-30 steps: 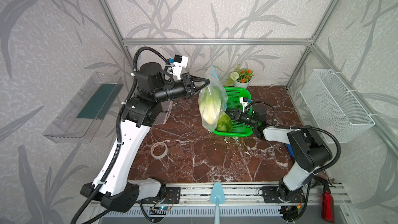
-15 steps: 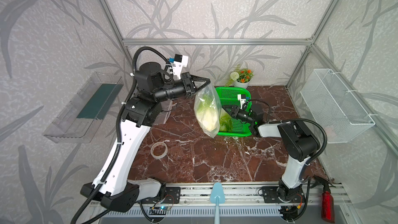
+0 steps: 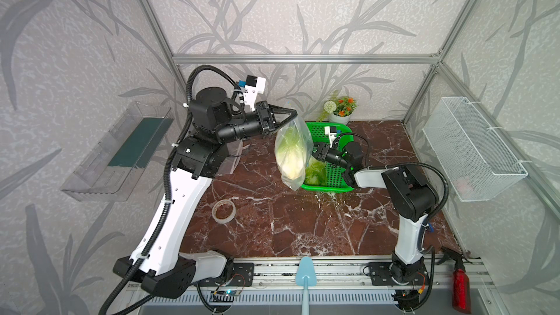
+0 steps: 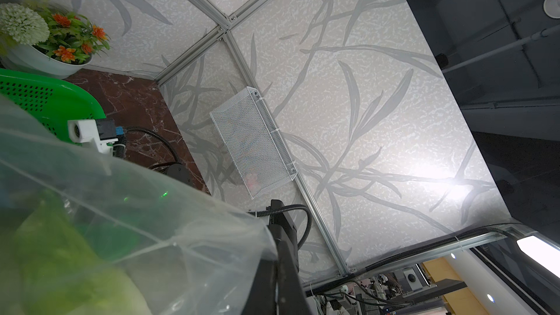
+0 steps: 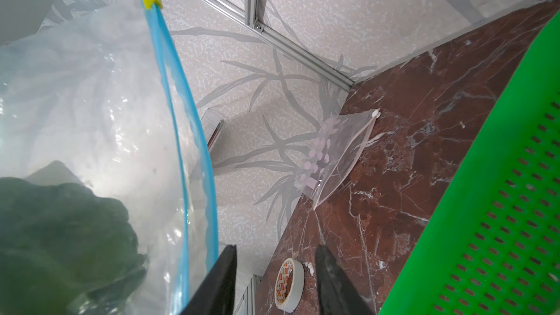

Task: Open the zip-top bag and take out the chinese cabbages
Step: Adjust the zipper food storage bag at the center of the board.

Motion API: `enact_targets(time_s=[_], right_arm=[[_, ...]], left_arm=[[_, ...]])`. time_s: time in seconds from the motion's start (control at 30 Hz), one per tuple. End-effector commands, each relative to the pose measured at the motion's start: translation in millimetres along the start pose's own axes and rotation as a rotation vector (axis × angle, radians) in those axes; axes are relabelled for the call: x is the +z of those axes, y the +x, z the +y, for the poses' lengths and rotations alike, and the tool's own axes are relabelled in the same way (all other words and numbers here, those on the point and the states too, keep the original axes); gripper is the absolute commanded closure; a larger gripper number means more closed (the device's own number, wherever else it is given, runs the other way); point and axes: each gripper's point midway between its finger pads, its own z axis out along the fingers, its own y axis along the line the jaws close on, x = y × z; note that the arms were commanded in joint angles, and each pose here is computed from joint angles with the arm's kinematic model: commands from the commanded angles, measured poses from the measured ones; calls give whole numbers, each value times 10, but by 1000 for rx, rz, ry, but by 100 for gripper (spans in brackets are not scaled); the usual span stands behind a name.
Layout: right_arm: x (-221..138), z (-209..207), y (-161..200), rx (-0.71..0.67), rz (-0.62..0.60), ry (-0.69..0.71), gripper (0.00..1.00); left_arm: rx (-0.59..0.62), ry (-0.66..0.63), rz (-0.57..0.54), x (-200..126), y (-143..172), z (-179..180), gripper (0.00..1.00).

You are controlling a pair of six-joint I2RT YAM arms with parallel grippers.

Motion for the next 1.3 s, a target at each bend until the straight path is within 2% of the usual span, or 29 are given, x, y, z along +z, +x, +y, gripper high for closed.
enact_targets(time_s=[0.0, 0.5, 0.73, 1.1, 1.27], right_arm=[[-13, 197, -36, -43, -10, -61, 58], [-7, 441, 7, -17, 6, -162, 60], [-50, 610, 96, -37, 37, -187, 51], [-162, 903, 161, -97, 36, -220, 52], [-288, 980, 166, -120, 21, -216, 48]], left_arm=[[70, 62, -17, -109, -8, -292, 100], [74, 52, -16, -120, 6, -276, 100], [76, 42, -15, -115, 13, -244, 100], [83, 16, -9, -133, 46, -191, 100], [84, 15, -7, -134, 49, -185, 100]])
